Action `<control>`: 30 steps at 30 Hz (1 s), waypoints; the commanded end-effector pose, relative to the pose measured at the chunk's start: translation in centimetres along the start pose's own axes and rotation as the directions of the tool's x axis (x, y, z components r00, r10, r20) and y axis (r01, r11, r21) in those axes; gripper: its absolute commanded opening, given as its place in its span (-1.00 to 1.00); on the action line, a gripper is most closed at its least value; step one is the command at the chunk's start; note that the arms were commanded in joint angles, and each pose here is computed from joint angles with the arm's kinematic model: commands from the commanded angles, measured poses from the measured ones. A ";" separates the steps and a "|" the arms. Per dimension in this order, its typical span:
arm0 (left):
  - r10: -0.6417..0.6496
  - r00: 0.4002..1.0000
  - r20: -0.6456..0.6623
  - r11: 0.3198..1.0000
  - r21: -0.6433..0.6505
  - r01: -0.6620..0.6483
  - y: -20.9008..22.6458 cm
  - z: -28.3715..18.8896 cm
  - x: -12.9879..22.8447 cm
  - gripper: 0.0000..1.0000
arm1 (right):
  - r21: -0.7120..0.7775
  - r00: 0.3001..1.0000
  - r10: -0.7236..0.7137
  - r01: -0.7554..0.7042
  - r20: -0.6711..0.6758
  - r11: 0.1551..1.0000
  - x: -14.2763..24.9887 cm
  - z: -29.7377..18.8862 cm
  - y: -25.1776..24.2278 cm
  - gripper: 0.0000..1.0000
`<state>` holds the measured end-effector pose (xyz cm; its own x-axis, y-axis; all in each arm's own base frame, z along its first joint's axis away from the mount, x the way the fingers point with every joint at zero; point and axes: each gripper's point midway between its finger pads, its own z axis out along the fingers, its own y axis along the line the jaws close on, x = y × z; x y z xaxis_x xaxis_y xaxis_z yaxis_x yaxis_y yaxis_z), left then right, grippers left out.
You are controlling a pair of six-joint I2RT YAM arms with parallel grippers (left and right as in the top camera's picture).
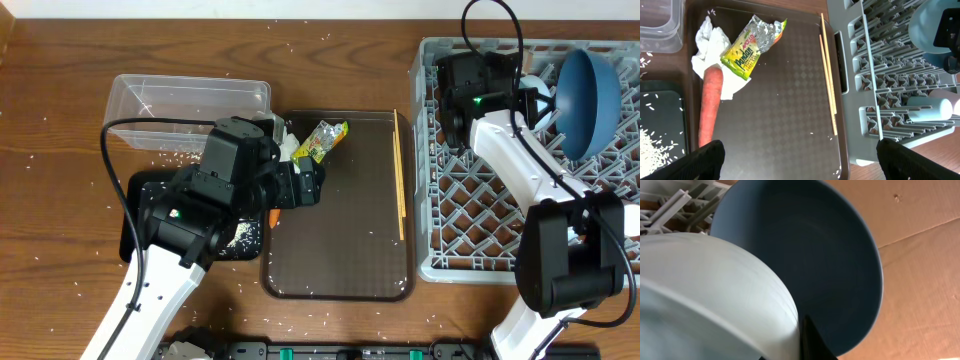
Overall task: Sort waste into correct bins and load items into the dishwasher rack
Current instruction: 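Place the bowl into the dish rack beside the blue plate, right gripper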
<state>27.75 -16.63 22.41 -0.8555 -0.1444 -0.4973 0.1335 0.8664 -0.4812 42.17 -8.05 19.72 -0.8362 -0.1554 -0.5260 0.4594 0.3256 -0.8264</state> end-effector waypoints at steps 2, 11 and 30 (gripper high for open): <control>0.005 1.000 0.007 1.000 0.010 -0.005 -0.3 -0.3 -0.4 0.96 | 0.065 1.000 -0.007 0.007 -0.003 0.998 -0.1 0.4 -1.1 -0.98; 0.004 1.000 0.002 1.000 0.007 -0.004 -0.2 -0.1 -0.3 0.96 | -0.059 0.999 -0.035 0.036 0.011 0.998 0.2 -1.2 1.4 -0.98; 0.030 1.000 0.002 1.000 0.007 -0.030 -0.2 -0.1 -0.3 0.96 | -0.041 0.977 -0.213 0.213 0.007 0.976 2.2 -1.8 4.6 -0.92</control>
<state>27.75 -16.63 22.39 -0.8547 -0.1369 -0.5008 0.1404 0.8677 -0.4768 41.92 -6.18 16.70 -0.8917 -0.1970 -0.4075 0.3327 0.3251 -0.8852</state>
